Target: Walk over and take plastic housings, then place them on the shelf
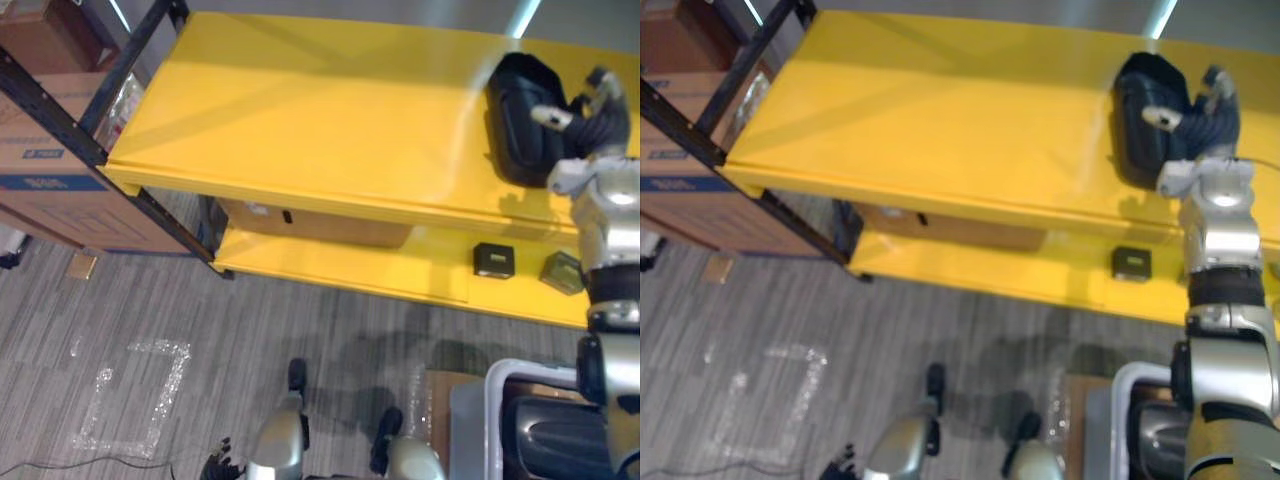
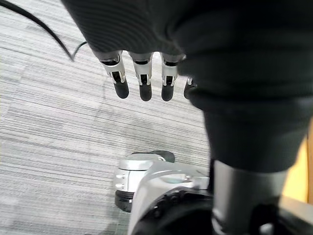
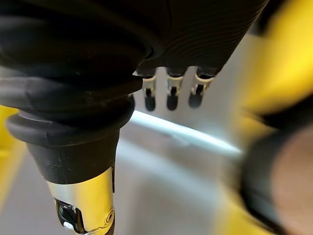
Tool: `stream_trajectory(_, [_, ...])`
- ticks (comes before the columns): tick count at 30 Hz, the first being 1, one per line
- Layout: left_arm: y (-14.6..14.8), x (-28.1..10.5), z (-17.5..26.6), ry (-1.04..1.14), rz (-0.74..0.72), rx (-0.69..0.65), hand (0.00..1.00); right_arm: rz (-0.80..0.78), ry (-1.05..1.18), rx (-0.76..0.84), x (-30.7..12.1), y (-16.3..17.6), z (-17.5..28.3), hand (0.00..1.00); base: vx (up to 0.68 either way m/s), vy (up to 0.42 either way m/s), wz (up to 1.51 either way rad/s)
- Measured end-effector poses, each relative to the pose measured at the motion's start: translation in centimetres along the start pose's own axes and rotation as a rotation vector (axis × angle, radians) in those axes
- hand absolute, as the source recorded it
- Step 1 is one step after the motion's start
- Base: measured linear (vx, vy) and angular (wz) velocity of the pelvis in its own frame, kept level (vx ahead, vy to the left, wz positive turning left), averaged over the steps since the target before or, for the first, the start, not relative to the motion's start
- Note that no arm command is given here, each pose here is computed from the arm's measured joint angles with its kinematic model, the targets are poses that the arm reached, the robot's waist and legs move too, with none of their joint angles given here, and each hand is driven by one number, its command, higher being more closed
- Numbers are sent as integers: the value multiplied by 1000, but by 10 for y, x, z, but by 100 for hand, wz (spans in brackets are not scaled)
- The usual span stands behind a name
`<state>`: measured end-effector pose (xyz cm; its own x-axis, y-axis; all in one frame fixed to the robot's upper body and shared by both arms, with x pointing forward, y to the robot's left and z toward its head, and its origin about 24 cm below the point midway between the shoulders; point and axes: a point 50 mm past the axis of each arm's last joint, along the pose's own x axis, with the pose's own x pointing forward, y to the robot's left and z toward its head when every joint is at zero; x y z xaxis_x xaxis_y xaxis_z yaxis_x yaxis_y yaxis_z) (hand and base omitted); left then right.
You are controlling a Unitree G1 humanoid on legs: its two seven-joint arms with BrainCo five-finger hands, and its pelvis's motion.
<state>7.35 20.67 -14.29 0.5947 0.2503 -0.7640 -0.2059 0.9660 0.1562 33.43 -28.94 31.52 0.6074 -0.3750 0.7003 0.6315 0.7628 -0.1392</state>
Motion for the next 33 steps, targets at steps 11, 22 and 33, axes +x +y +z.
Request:
stream_trajectory(11, [10, -5, -10, 17, 67, 86, 0, -170, -50, -132, -87, -19, -28, 0, 5, -9, -2])
stream_trajectory(22, [20, -12, -28, 106, 127, 86, 0, -215, 357, 60, -216, -49, -87, 0, 16, 8, -23])
stream_trajectory(33, [19, -17, -41, 178, 194, -14, 0, -128, 783, 63, -321, -19, -123, 0, 30, 1, -10])
